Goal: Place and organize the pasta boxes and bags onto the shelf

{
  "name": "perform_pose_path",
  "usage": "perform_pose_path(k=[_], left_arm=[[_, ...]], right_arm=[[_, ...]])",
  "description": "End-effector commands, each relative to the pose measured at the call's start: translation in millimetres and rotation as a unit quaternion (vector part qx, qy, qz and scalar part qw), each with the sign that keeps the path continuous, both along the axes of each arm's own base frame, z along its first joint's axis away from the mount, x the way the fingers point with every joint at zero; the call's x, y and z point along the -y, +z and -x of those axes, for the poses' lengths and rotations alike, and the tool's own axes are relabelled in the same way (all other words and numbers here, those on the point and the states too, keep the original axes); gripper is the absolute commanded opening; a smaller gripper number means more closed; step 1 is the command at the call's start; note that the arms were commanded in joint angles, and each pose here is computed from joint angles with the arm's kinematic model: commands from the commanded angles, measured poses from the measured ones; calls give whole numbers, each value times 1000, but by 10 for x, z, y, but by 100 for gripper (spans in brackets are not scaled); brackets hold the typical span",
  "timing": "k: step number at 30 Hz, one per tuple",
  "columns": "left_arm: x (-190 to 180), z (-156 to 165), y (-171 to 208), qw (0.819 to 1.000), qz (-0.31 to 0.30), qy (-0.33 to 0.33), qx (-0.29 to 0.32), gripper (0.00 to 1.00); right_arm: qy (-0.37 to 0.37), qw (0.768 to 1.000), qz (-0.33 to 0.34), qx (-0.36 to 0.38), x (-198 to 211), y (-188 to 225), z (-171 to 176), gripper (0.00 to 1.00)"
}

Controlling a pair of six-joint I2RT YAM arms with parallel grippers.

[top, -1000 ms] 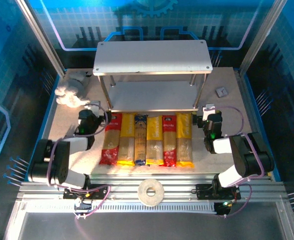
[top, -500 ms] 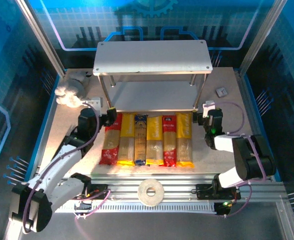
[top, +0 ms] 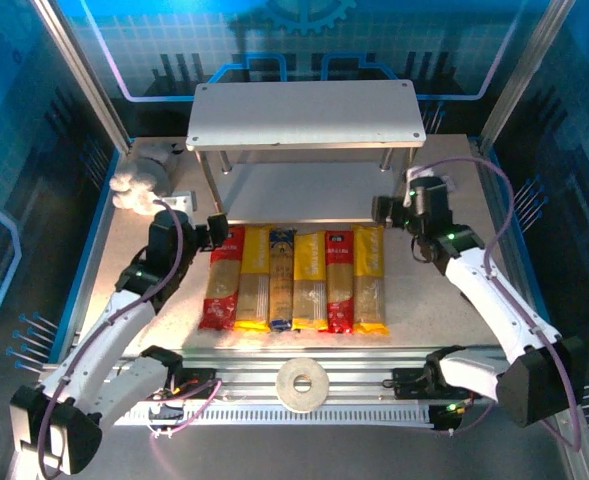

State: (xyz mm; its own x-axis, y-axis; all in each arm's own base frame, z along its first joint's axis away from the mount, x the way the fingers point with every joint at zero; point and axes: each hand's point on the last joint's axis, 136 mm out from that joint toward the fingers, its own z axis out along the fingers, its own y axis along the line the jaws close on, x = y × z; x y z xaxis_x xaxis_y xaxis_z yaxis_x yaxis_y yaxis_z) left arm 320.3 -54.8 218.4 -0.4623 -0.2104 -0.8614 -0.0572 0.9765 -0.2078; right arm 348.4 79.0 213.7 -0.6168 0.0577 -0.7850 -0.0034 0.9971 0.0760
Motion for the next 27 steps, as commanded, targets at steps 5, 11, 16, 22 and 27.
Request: perform_pose_path(k=[5, 11, 16, 22, 27], left_arm=[[27, 95, -191, 999, 15, 3, -50, 85], [54, 112, -222, 998, 23, 0, -61, 86], [43, 125, -224, 998, 22, 2, -62, 86], [25, 112, -232, 998, 15, 5, -62, 87], [29, 82, -250, 998, 10, 4, -63, 87]], right_arm=[[-12, 975, 12, -221, -214, -1032, 972, 100], [-19, 962, 19, -273, -252, -1390, 1072, 100], [4, 953, 6, -303, -412, -1590, 1040, 100], [3, 948, 17, -319, -443, -1740, 979, 100], [7, 942, 18, -334, -511, -1857, 930, 100]])
